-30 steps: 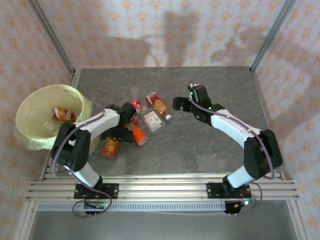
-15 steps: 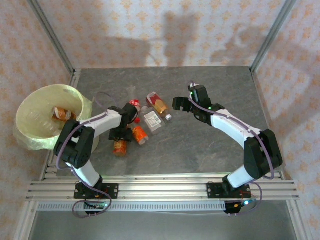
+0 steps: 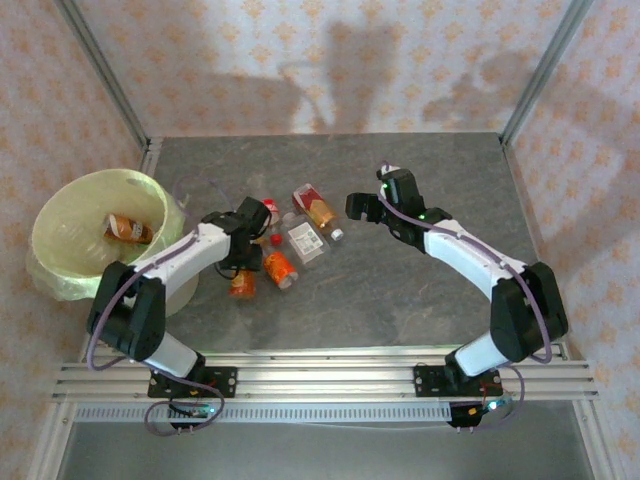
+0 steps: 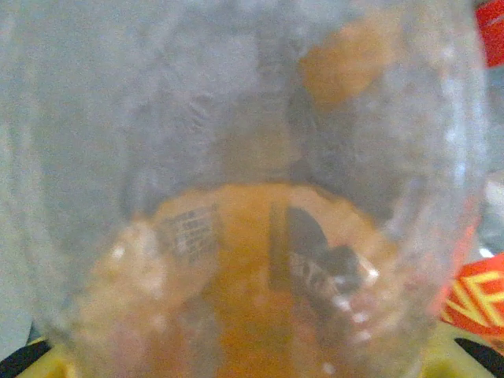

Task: Put the plastic bottles in the bin

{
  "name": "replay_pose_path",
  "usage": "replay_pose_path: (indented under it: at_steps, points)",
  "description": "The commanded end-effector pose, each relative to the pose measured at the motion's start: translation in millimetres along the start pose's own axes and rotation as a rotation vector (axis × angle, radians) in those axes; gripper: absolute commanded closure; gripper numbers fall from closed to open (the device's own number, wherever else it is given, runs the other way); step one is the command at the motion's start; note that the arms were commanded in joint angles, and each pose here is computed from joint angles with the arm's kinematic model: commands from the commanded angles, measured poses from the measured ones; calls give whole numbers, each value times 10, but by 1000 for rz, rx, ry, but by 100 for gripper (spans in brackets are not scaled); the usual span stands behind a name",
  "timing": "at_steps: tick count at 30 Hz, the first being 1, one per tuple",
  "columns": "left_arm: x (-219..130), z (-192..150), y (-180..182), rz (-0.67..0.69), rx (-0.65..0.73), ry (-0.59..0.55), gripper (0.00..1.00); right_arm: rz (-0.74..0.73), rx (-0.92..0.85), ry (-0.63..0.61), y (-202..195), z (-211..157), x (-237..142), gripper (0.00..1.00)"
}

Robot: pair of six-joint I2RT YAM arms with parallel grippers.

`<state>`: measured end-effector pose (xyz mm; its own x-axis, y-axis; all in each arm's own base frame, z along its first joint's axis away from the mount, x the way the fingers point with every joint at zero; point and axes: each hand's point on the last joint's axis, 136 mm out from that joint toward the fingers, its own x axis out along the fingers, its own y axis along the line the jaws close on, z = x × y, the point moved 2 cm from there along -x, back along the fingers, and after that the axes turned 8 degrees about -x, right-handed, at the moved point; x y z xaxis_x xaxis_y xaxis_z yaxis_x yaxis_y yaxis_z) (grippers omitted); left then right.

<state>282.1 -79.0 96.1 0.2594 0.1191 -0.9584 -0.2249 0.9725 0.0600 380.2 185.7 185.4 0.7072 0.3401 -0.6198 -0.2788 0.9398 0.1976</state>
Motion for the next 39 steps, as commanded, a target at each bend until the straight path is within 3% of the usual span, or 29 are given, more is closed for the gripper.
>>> replay_pose_path:
  at_steps: [1,9,16,19,25,31,35,39]
  points:
    - [-391,205,-92,-88,-24,-111,53,13,-12,-114,28,303,-184,1]
    - [-1395,548,-239,-362,-61,-366,55,17,-23,-162,33,373,-282,1]
    - [-2228,774,-128,-519,-175,-609,57,2,-5,-180,-21,312,-332,1]
    - [-2526,881,7,-515,-228,-716,58,8,7,-177,-20,279,-352,1]
    - [-2982,1058,495,-366,-385,-955,61,-9,3,-187,-46,289,-436,1]
    - [-3493,911,1177,-151,-506,-1165,61,-2,18,-207,-43,304,-462,1]
    - [-3637,735,1621,104,-539,-1174,60,26,30,-217,-5,308,-442,1]
    - [-3593,647,1948,428,-529,-1097,60,42,35,-221,23,332,-417,1]
